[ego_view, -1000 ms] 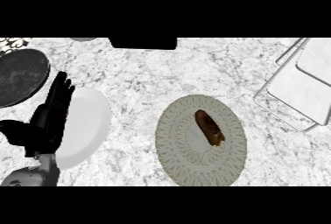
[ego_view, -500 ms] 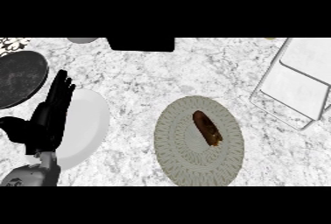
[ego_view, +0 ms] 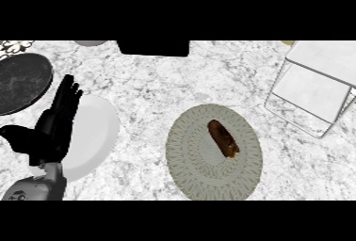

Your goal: Pick the cupcake from the placemat and place it in the tiered shelf

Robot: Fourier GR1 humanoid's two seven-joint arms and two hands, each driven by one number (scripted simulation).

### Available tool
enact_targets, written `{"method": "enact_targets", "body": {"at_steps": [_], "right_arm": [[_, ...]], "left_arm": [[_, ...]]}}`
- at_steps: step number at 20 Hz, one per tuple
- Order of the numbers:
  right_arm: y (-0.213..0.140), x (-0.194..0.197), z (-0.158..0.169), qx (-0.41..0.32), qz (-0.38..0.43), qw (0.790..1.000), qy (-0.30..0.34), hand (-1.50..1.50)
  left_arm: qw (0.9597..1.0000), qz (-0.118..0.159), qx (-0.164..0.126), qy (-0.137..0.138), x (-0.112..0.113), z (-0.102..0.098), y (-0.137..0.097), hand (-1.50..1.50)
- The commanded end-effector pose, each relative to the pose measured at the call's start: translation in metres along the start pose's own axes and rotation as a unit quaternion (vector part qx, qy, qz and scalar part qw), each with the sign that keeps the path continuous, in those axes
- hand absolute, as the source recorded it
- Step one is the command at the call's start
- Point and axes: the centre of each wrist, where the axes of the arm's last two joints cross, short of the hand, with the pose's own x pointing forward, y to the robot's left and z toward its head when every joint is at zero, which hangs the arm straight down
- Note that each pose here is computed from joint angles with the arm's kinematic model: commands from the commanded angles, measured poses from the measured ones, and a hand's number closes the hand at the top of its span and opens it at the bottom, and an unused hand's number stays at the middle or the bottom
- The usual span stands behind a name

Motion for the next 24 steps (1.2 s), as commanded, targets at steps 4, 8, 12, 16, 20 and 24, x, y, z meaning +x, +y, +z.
{"method": "enact_targets", "body": {"at_steps": [4,8,12,16,20,24], "right_arm": [[0.049,-0.020,-0.016,0.073,-0.053,0.995,0.048,-1.50],[0.039,-0.018,-0.016,0.072,-0.080,0.993,0.042,-1.50],[0.052,-0.022,-0.020,0.064,-0.125,0.990,0.018,-1.50],[0.020,-0.017,-0.018,0.027,-0.190,0.981,0.007,-1.50],[-0.028,-0.008,-0.002,-0.023,-0.202,0.978,0.042,-1.50],[-0.057,-0.002,0.015,-0.070,-0.203,0.972,0.090,-1.50]], "left_arm": [[0.9999,-0.001,-0.007,-0.008,-0.003,-0.003,0.000,0.00],[0.9999,-0.006,-0.011,0.005,-0.008,-0.001,0.004,0.00],[1.0000,0.000,0.006,-0.001,0.001,-0.002,0.013,0.00],[0.9999,-0.010,0.013,0.000,0.003,-0.008,0.011,0.00],[1.0000,0.003,0.003,-0.006,0.003,-0.005,-0.001,0.00],[1.0000,0.001,0.002,-0.009,-0.003,-0.002,0.002,0.00]]}}
